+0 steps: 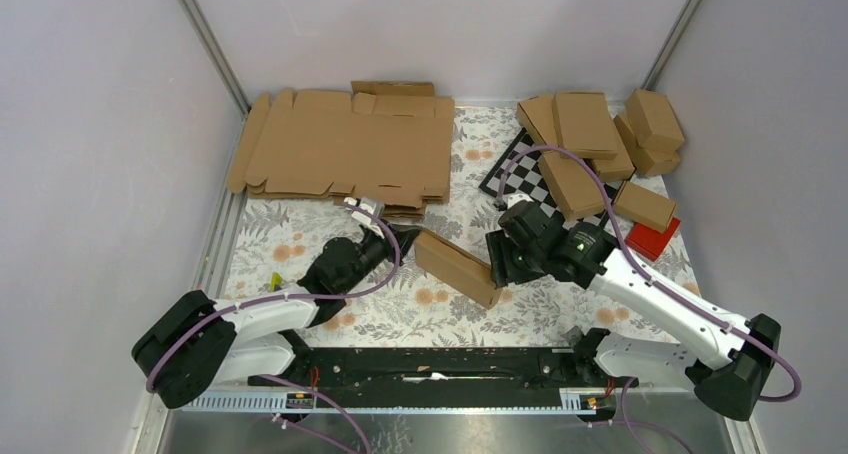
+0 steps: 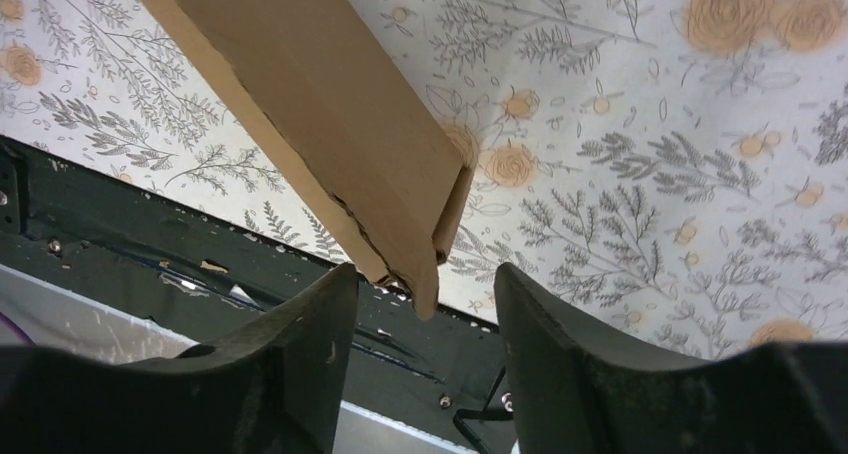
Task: Fold the paper box
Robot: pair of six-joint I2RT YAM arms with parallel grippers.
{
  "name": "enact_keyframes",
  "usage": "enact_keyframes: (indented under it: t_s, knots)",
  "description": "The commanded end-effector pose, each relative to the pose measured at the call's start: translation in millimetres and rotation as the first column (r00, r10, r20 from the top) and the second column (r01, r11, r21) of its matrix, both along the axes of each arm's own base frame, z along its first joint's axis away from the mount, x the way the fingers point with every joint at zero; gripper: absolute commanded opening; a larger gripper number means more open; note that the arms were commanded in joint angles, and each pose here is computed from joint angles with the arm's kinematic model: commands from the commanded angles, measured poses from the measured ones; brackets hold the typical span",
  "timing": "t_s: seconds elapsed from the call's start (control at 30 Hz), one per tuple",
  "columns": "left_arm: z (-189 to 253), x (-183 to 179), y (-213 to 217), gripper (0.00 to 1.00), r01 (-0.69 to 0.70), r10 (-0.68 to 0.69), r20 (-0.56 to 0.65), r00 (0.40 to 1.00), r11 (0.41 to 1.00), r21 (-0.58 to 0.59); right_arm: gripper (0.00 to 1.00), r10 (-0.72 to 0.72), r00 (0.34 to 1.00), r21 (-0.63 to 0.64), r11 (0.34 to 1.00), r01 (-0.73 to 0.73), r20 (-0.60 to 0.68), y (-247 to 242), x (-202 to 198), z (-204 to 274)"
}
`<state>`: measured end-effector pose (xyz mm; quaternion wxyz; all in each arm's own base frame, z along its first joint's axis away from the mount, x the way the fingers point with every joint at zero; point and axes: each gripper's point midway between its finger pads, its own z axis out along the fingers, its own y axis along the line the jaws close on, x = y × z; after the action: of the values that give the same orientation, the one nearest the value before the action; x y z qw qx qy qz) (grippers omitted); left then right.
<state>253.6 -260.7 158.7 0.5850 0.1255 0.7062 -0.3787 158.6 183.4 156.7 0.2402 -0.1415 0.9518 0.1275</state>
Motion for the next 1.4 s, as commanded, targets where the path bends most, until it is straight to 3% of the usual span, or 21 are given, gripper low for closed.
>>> enact_keyframes:
  t_s: [0.0,0.2,0.4,0.8,1.1,1.37]
  knots:
    - [-21,-2,6,0.00,-0.019,0.022,-0.041,0.999,0.997,0.077,0.56,-0.070,0.997,-0.019,0.997,0.070,-0.030,-13,-6,-7]
    - [-18,-3,7,0.00,-0.023,0.026,-0.035,0.999,0.997,0.079,0.37,-0.100,0.995,0.061,0.993,0.102,-0.023,2,0,-1]
    - [-14,-4,7,0.00,-0.034,0.036,-0.031,0.999,0.997,0.073,0.25,-0.162,0.985,0.126,0.978,0.168,-0.058,15,3,-1]
    - [-11,-12,-1,0.00,-0.086,0.089,-0.042,0.995,0.995,0.058,0.16,-0.335,0.942,0.137,0.932,0.336,-0.034,5,16,-1]
    - [-10,-10,5,0.00,-0.202,0.204,-0.043,0.978,0.979,0.040,0.15,-0.382,0.917,0.056,0.924,0.378,0.112,-14,45,4]
    - [-11,-9,8,0.00,-0.271,0.272,-0.050,0.961,0.962,0.029,0.08,-0.371,0.909,0.038,0.928,0.371,0.189,-16,67,0]
